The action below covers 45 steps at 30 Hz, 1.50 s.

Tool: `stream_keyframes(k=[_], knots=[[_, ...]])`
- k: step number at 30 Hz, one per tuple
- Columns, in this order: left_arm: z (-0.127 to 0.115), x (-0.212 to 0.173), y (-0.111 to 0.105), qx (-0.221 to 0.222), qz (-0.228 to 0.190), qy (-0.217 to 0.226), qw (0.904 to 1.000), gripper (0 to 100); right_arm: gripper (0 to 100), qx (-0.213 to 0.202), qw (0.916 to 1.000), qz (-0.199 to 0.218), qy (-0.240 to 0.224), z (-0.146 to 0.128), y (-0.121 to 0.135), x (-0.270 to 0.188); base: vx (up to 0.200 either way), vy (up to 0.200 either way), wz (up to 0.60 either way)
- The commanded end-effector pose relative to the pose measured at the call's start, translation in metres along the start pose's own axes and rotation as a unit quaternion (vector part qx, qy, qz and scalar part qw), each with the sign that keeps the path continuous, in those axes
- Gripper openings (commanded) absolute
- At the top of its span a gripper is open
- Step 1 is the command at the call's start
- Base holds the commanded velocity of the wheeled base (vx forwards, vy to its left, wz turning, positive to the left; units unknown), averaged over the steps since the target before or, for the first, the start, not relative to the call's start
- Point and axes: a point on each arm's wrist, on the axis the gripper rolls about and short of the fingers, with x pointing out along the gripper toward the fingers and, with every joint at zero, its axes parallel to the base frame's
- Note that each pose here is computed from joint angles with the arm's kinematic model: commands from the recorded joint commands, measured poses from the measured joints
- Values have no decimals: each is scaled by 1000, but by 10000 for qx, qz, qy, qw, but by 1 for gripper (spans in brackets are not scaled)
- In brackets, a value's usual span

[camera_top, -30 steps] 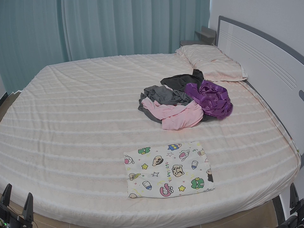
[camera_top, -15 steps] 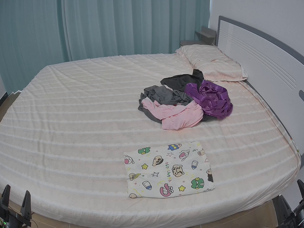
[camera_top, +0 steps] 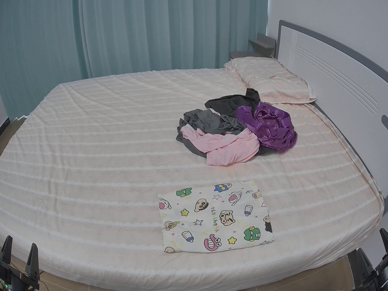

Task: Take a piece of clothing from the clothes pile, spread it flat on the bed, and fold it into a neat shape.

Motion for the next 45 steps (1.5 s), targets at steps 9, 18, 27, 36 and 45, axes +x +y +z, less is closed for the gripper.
stream_keyframes(k=[9, 18, 27, 36, 45], knots=[[-8, 0, 0, 127, -178, 137, 9997, 100, 100, -3, 9998, -19, -175, -1, 0, 0, 0, 0, 0], [-8, 0, 0, 352, -249, 160, 9989, 100, 100, 1, 9998, -11, -205, -1, 0, 0, 0, 0, 0], [-8, 0, 0, 344, -248, 160, 9990, 100, 100, -42, 9998, 26, -175, -1, 0, 0, 0, 0, 0], [-8, 0, 0, 344, -248, 160, 9990, 100, 100, 94, 9998, 6, -197, -1, 0, 0, 0, 0, 0], [-8, 0, 0, 344, -248, 160, 9990, 100, 100, 81, 9998, 36, -167, -1, 0, 0, 0, 0, 0]])
